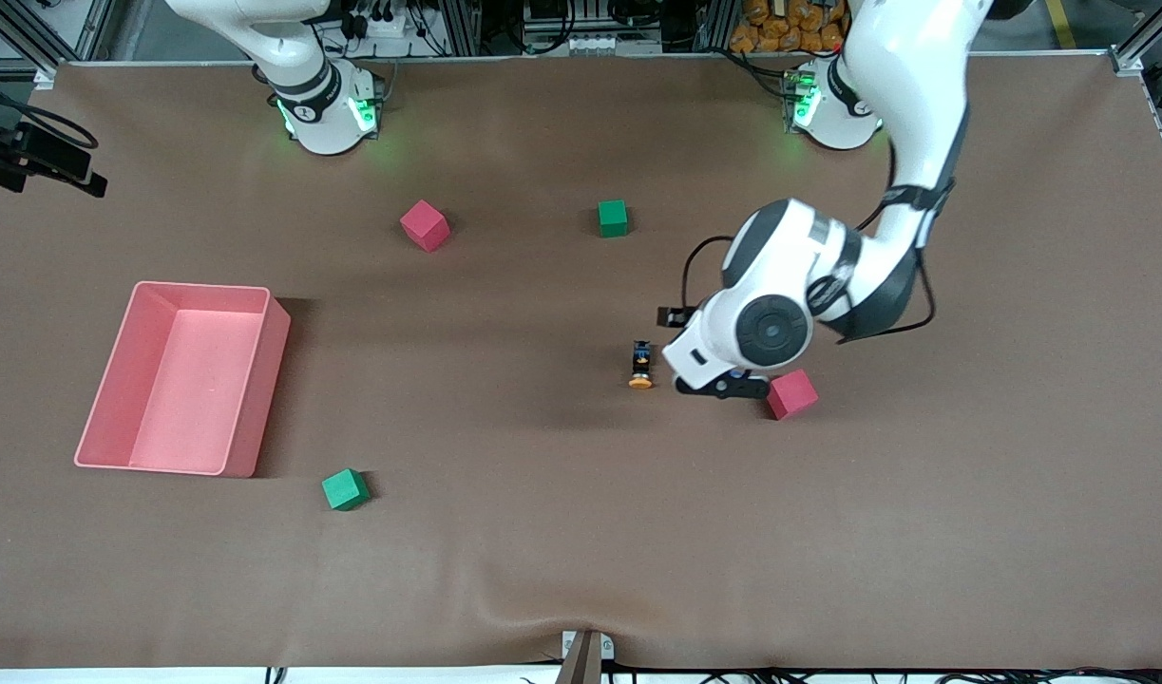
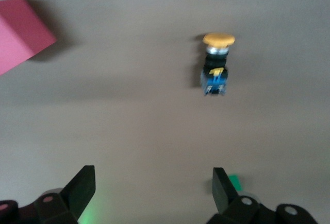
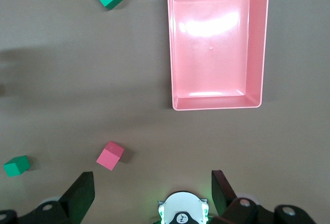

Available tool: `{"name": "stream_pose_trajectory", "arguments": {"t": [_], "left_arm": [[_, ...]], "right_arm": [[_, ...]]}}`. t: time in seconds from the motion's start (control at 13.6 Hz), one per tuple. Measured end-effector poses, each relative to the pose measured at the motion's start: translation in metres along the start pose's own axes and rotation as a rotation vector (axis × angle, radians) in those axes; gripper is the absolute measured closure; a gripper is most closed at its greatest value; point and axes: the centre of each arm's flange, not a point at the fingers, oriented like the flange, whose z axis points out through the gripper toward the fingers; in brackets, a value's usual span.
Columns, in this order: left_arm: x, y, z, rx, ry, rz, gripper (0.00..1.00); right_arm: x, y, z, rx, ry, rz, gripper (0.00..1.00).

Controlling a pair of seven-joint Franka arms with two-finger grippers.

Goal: Place and upright button with both arms
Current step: 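Reach the left gripper to the lying button and grasp it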

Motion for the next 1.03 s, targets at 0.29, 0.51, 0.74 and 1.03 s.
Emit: {"name": "stream_pose_trajectory", "arguments": {"t": [0.29, 0.51, 0.74, 1.03], "left_arm": [[0.023, 0.024, 0.043, -0.015, 0.045, -0.002, 0.0], [0.029, 0.037, 0.062, -0.02, 0.065, 0.002, 0.0], [0.037, 0.039, 0.076, -0.027, 0.08, -0.004, 0.0], [0.045, 0.044, 0.098, -0.03, 0.089, -0.023, 0.02]], "right_arm": [[0.0, 0.0, -0.002, -0.026, 0.007, 0.001, 0.0], [0.003, 0.004, -0.007, -0.051, 0.045, 0.013, 0.0], [0.006, 0.01, -0.012, -0.086, 0.079, 0.024, 0.0], [0.007, 0.008, -0.012, -0.082, 0.084, 0.022, 0.0]]}}
